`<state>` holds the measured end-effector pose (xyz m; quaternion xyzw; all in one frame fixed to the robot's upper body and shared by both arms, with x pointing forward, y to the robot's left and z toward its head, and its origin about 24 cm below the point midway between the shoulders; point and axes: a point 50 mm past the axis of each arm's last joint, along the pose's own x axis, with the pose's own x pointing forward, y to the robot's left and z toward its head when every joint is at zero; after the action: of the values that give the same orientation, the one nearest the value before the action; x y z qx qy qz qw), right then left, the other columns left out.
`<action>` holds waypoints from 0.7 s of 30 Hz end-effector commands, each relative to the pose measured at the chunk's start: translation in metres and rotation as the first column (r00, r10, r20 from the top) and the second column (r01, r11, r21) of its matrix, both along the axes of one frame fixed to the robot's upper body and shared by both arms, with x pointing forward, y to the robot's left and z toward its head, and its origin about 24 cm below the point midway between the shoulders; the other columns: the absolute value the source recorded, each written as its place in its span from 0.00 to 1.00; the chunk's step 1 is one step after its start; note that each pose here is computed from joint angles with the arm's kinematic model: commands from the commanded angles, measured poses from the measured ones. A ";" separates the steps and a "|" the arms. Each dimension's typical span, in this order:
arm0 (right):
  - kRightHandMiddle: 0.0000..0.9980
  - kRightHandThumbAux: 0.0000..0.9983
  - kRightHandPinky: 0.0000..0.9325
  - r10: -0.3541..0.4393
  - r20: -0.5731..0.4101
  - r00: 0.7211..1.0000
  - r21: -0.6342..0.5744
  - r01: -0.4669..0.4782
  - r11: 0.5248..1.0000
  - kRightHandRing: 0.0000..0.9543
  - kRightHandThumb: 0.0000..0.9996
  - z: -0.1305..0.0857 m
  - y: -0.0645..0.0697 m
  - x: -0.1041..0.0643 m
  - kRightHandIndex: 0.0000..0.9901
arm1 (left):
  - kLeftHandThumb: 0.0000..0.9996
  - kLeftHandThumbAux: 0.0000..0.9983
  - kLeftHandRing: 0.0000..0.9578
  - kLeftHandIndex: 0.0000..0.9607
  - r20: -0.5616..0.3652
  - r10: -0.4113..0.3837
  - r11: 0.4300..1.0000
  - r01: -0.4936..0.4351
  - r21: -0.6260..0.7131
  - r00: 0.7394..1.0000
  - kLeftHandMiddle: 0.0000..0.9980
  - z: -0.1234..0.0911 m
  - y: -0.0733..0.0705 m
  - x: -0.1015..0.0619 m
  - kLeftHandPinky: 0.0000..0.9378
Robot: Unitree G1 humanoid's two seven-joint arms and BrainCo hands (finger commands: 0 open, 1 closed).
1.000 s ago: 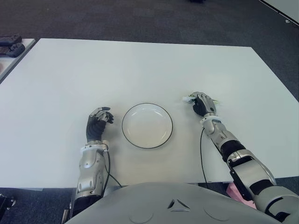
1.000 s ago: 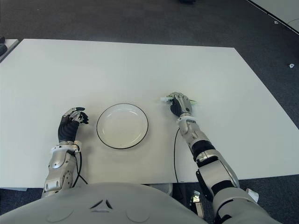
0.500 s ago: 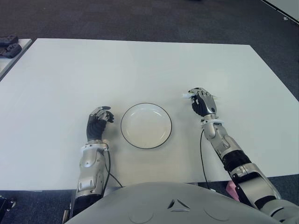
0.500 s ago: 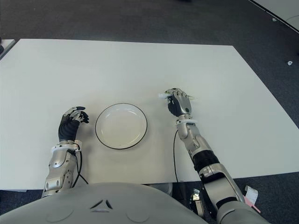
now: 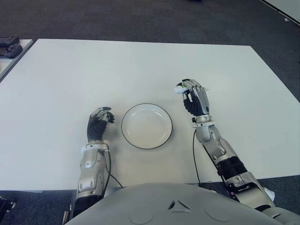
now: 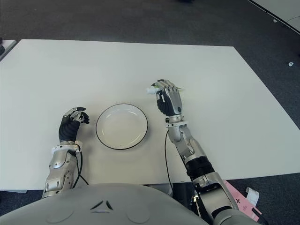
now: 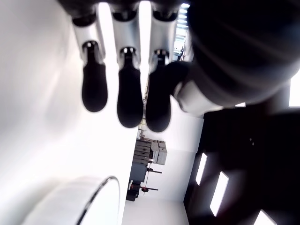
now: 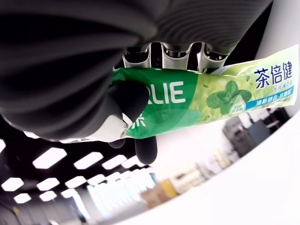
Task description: Put the toothpaste on the table into the plate.
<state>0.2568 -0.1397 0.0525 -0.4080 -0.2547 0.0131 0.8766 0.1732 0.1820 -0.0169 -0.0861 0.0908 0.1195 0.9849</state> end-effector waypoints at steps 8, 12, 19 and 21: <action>0.43 0.67 0.57 0.237 -0.028 0.971 -0.083 -0.239 0.967 0.52 1.00 0.013 0.020 -0.021 0.36 | 0.70 0.72 0.62 0.45 -0.062 -0.009 1.000 0.008 -0.018 0.998 0.61 -0.011 -0.002 -0.006 0.61; 0.46 0.67 0.73 0.327 -0.070 0.942 -0.159 -0.334 0.929 0.56 0.98 0.017 0.025 -0.027 0.38 | 0.70 0.72 0.62 0.45 -0.062 -0.014 1.000 0.012 -0.021 0.998 0.61 -0.012 -0.001 -0.006 0.61; 0.50 0.66 0.86 0.414 -0.072 0.907 -0.198 -0.420 0.885 0.58 0.95 0.019 0.032 -0.030 0.39 | 0.71 0.72 0.62 0.45 -0.059 -0.018 1.000 0.017 -0.023 0.998 0.61 -0.012 -0.001 -0.006 0.62; 0.51 0.66 0.86 0.434 -0.071 0.898 -0.213 -0.439 0.873 0.58 0.95 0.017 0.035 -0.030 0.39 | 0.71 0.72 0.62 0.45 -0.057 -0.020 1.000 0.019 -0.024 0.998 0.61 -0.012 -0.001 -0.006 0.62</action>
<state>0.2262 -0.1108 0.0690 -0.4322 -0.3110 0.2227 0.8166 0.1727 0.1823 -0.0182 -0.0863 0.0883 0.1153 0.9856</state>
